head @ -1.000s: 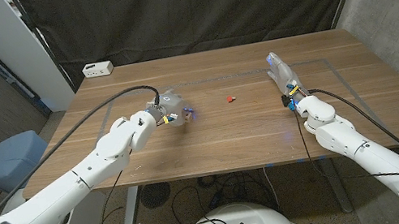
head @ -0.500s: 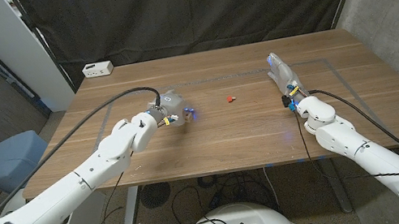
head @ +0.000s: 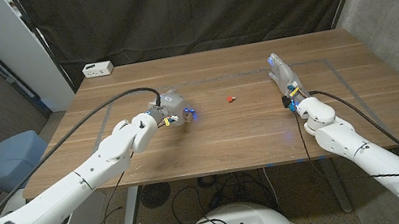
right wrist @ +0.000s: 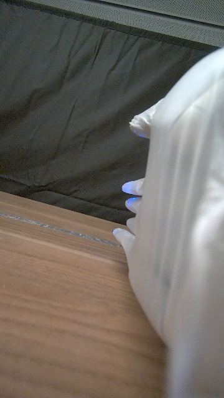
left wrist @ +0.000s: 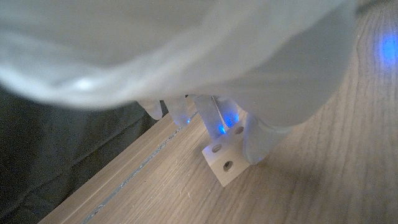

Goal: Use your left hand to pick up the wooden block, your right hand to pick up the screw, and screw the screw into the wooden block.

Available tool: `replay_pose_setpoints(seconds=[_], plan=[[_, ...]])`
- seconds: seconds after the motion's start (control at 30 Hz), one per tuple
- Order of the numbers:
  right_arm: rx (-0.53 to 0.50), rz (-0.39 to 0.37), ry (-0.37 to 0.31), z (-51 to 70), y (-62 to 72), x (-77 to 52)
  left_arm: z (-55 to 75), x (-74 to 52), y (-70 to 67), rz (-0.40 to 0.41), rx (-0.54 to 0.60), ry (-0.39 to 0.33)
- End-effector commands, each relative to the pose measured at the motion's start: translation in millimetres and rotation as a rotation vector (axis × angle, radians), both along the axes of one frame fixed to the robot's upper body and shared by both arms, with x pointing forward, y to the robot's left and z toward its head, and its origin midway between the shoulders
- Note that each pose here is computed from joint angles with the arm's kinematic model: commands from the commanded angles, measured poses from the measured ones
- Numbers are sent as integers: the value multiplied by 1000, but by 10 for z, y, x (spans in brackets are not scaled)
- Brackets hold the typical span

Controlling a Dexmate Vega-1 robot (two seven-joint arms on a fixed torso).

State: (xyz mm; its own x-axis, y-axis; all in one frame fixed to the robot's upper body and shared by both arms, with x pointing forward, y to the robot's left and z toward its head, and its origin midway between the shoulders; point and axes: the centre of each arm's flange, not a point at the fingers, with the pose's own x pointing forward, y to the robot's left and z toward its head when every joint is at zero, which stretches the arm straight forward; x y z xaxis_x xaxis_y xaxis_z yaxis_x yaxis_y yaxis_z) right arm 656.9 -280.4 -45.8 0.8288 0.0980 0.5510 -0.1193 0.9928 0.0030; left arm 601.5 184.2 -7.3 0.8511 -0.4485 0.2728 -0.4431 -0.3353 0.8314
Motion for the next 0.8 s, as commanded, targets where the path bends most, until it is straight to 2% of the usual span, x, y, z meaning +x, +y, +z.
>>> replay_pose_setpoints(seconds=[0.03,0.8], plan=[[-1,1,4,-13,16,1,-44,2,17,1,-11,-7],[2,-4,11,-54,10,-14,-94,9,7,-11,-28,-32]])
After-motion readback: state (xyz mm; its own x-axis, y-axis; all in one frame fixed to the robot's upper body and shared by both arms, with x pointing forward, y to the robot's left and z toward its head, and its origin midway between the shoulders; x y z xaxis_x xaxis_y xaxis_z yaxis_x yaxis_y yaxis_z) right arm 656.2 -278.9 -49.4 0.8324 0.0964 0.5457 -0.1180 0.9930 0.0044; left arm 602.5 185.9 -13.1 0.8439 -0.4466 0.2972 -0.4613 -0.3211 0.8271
